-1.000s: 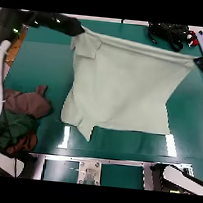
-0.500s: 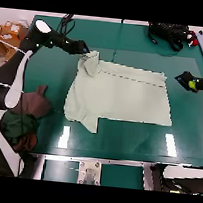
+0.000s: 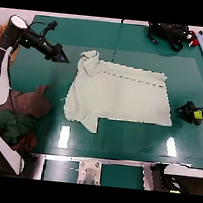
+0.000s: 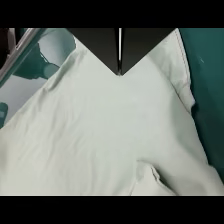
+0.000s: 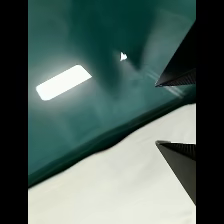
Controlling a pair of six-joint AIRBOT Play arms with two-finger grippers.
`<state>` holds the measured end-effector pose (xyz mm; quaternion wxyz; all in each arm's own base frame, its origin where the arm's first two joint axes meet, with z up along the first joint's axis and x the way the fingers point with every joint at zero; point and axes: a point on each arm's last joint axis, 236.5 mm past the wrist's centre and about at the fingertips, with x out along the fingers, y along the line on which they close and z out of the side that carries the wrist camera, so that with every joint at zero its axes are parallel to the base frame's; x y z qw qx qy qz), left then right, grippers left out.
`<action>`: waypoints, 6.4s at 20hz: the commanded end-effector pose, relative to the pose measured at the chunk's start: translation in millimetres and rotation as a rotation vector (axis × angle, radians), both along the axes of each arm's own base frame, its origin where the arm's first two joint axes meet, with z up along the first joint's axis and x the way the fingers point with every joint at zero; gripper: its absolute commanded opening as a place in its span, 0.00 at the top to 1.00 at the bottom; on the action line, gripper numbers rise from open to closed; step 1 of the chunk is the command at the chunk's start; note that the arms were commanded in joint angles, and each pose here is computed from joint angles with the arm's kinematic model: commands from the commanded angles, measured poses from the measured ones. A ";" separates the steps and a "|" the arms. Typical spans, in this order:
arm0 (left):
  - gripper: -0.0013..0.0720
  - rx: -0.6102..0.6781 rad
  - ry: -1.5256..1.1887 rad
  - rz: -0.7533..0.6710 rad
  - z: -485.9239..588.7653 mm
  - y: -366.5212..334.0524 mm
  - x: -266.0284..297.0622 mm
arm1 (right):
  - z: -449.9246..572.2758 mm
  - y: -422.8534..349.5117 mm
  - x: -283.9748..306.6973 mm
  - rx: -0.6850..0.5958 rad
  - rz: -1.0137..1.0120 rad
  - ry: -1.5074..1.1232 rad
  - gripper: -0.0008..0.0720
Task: Fold the shirts.
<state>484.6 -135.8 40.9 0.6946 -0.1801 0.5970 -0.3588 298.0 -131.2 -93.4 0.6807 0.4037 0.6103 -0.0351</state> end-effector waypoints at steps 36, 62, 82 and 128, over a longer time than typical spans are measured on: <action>0.96 0.078 0.170 0.055 -92.3 -42.1 -146.1 | 4.5 31.2 12.8 -0.007 0.123 -0.037 0.97; 0.96 -0.036 -1.331 0.306 472.5 -3.3 -235.2 | 549.6 67.9 -0.4 -0.715 -0.095 -1.205 0.97; 0.96 0.125 -0.425 0.498 -19.3 0.7 83.4 | 67.1 -3.5 232.9 -0.249 -0.062 -0.457 0.97; 0.16 0.200 0.309 0.149 -65.6 5.6 -92.5 | 53.0 -45.6 95.8 -0.387 0.163 0.146 0.64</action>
